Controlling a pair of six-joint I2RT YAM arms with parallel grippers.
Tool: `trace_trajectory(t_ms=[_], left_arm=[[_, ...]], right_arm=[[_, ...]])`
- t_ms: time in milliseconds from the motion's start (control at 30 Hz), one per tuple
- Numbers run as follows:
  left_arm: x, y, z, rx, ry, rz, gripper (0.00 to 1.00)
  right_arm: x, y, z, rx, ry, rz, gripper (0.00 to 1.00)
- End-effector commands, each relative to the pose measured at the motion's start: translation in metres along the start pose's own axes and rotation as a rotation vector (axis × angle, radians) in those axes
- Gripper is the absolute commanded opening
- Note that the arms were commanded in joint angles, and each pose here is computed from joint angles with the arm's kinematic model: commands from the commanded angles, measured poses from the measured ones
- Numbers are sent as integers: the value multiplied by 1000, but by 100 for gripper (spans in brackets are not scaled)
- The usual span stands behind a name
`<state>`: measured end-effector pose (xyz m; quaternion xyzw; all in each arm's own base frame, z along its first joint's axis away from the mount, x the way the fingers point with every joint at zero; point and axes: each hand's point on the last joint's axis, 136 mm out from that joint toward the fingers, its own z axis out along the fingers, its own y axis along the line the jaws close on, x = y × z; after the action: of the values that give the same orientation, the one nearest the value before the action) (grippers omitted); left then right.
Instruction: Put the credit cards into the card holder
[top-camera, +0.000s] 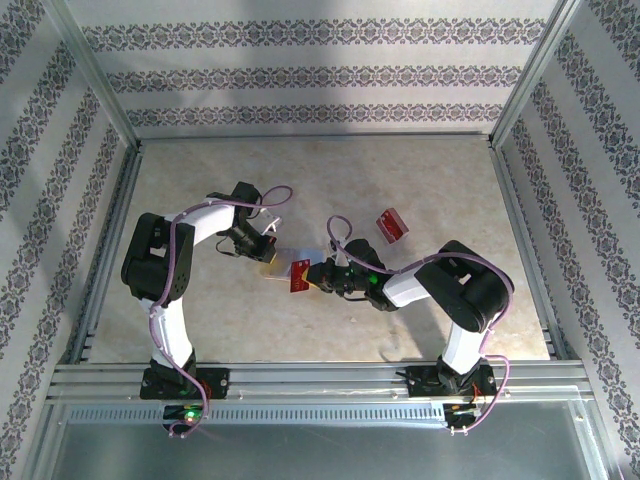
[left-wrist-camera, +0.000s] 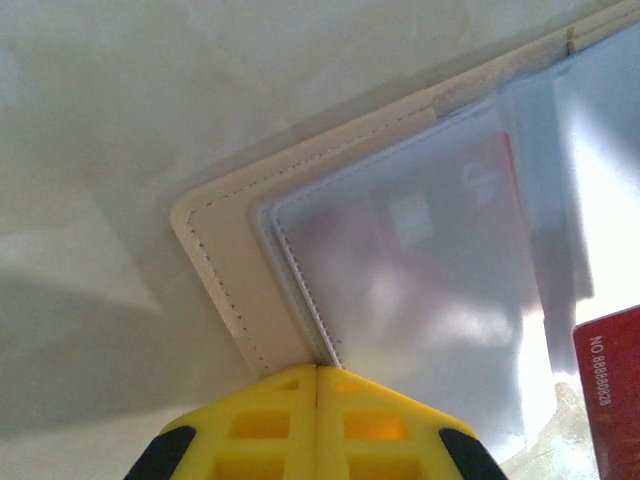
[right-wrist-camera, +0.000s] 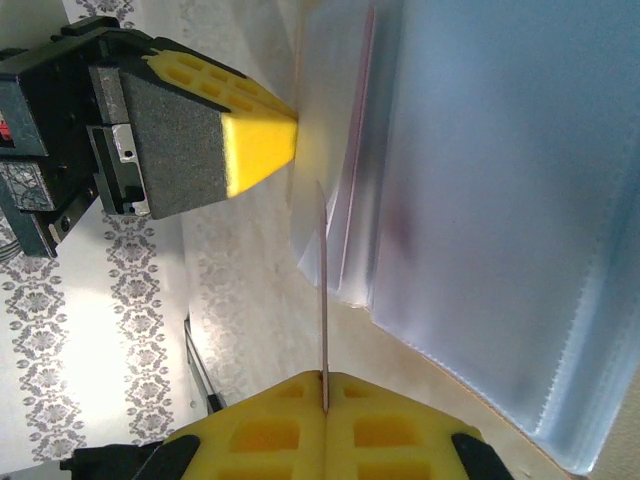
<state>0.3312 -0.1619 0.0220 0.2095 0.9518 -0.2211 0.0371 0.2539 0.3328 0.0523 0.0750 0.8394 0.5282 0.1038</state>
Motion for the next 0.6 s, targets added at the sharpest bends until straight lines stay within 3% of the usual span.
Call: trace_trajectory(t_ms=[0,567], left_arm=[[8,7,6,-26,48,9,0],[7,6,6,-23,48,9,0]], right_arm=[[4,6,-2,-19,1,-28,0],[11,-15,6,7,15,10,0]])
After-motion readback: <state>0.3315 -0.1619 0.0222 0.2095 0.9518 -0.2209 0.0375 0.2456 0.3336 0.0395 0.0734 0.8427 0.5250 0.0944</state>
